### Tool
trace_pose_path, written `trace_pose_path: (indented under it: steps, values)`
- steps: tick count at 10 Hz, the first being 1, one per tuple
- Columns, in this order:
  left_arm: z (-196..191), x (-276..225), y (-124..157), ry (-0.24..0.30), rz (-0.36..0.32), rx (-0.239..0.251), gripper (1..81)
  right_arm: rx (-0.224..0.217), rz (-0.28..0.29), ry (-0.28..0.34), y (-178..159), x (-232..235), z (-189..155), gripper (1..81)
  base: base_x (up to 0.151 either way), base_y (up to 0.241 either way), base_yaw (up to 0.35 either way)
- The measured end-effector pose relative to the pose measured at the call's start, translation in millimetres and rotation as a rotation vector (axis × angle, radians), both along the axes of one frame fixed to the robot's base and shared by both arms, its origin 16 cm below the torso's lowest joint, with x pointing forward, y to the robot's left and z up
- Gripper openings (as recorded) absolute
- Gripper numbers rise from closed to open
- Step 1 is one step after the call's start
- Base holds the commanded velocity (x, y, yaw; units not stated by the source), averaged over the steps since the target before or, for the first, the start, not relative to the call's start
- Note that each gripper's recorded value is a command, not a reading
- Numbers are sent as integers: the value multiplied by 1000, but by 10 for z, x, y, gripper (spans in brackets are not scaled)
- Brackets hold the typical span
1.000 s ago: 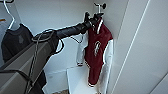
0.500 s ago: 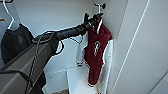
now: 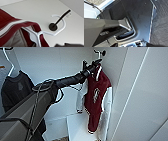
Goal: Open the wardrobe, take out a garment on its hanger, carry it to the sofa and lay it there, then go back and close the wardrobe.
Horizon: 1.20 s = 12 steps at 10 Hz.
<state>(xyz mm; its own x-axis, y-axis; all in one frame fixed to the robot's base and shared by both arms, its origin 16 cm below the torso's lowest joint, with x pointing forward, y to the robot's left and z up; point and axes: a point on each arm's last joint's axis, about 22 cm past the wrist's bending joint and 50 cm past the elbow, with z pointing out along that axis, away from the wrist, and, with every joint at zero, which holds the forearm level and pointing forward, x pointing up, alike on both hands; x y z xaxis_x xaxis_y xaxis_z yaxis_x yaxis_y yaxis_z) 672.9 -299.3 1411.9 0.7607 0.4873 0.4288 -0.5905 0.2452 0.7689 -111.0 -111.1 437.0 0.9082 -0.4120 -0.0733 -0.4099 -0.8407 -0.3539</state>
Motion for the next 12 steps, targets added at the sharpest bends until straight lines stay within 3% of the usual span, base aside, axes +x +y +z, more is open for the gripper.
trace_pose_path:
  steps: [4, 5, 12]
  values:
    - [-9, -41, 2, -28, -6, -11, 811, 1, -15, 9, 7, -35, 3, 811, 0, 0, 0]
    - [-162, 16, -32, 35, -14, 14, 10, 2, -16, 11, 12, -47, 4, 811, 0, 0, 0]
    - [-165, 21, 42, 60, -53, -27, 10, 2, -16, 13, 14, -56, 6, 811, 0, 0, 0]
